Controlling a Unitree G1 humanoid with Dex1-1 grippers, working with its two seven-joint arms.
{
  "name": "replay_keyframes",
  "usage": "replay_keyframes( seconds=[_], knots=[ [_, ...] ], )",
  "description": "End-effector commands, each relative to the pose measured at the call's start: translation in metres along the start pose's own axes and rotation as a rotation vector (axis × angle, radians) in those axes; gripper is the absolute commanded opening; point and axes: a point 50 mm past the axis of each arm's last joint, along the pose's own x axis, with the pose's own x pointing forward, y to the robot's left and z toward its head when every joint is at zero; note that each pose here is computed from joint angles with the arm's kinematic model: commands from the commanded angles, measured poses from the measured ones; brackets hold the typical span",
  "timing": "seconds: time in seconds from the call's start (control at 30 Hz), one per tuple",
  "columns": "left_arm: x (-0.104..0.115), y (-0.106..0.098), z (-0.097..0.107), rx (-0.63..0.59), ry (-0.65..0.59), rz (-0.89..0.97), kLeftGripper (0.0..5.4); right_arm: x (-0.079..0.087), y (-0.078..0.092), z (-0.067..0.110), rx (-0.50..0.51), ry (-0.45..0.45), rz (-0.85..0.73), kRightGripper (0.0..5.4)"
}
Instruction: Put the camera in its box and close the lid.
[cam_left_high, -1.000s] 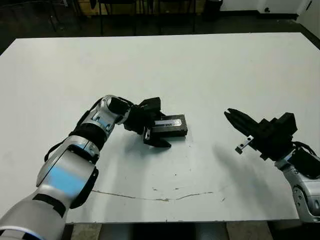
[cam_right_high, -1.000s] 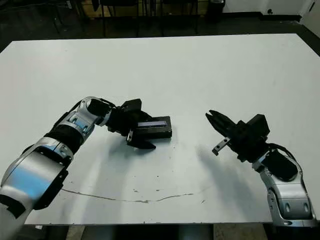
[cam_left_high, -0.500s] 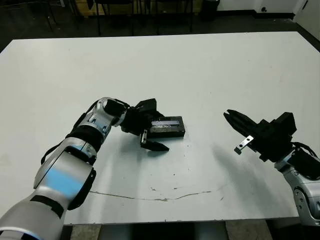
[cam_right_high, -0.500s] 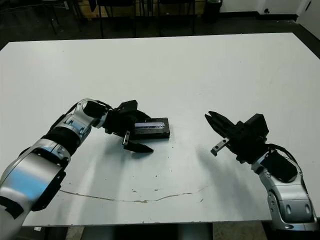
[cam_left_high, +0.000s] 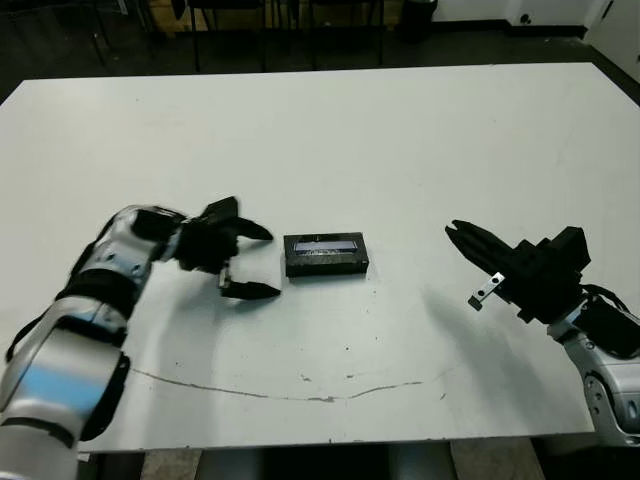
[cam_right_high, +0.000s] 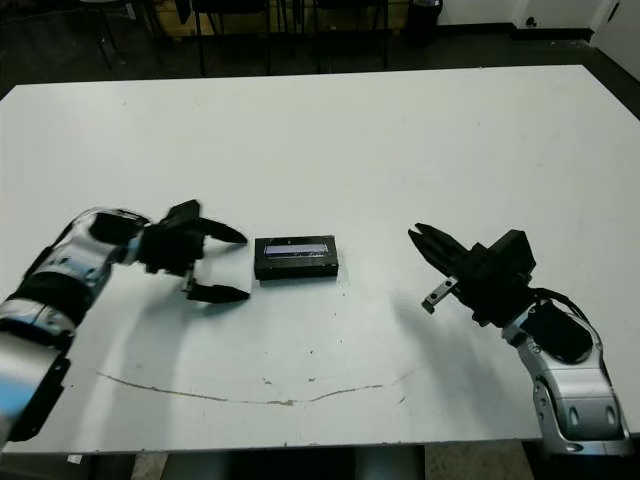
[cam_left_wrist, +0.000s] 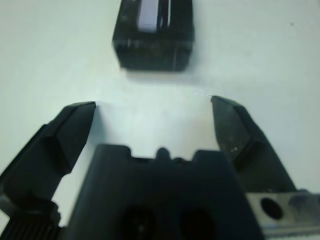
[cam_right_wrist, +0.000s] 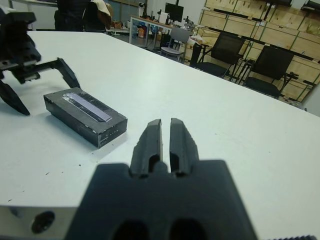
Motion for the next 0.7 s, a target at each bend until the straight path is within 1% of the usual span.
replay_keyframes(
  seconds=[0.03, 0.1, 0.17, 0.2, 0.27, 0.33, 0.43, 0.53, 0.63, 0.7],
  knots=[
    [-0.018, -0.026, -0.043, -0.101, 0.133, -0.01, 5.38, -0.002, 0.0, -0.006, 0.015, 0.022, -0.006, 0.0],
    [-0.028, -0.027, -0.044, -0.119, 0.119, 0.037, 5.38, -0.002, 0.0, -0.006, 0.01, 0.02, -0.004, 0.0],
    [-0.038, -0.027, -0.041, -0.146, 0.077, 0.114, 5.38, -0.002, 0.001, -0.005, 0.016, 0.011, -0.004, 0.0],
    [-0.041, -0.026, -0.038, -0.173, 0.04, 0.179, 5.38, -0.002, 0.002, -0.006, 0.021, 0.006, -0.002, 0.0],
    [-0.044, -0.027, -0.025, -0.169, -0.043, 0.357, 5.31, -0.001, 0.002, -0.006, 0.023, 0.002, -0.003, 0.0],
    [-0.039, -0.035, -0.002, -0.172, -0.184, 0.538, 5.11, -0.001, 0.002, -0.007, 0.019, 0.001, -0.011, 0.0],
    [-0.028, -0.051, 0.04, -0.192, -0.411, 0.708, 4.57, 0.0, 0.001, -0.007, 0.014, 0.017, -0.023, 0.0],
    [-0.013, -0.063, 0.07, -0.203, -0.547, 0.789, 3.98, 0.001, -0.001, -0.007, 0.012, 0.013, -0.029, 0.0],
    [0.002, -0.072, 0.092, -0.212, -0.627, 0.894, 3.41, 0.001, -0.001, -0.006, -0.014, 0.009, -0.053, 0.0],
    [0.013, -0.075, 0.105, -0.247, -0.666, 0.94, 3.01, 0.002, -0.001, -0.006, 0.016, 0.013, -0.089, 0.0]
  ],
)
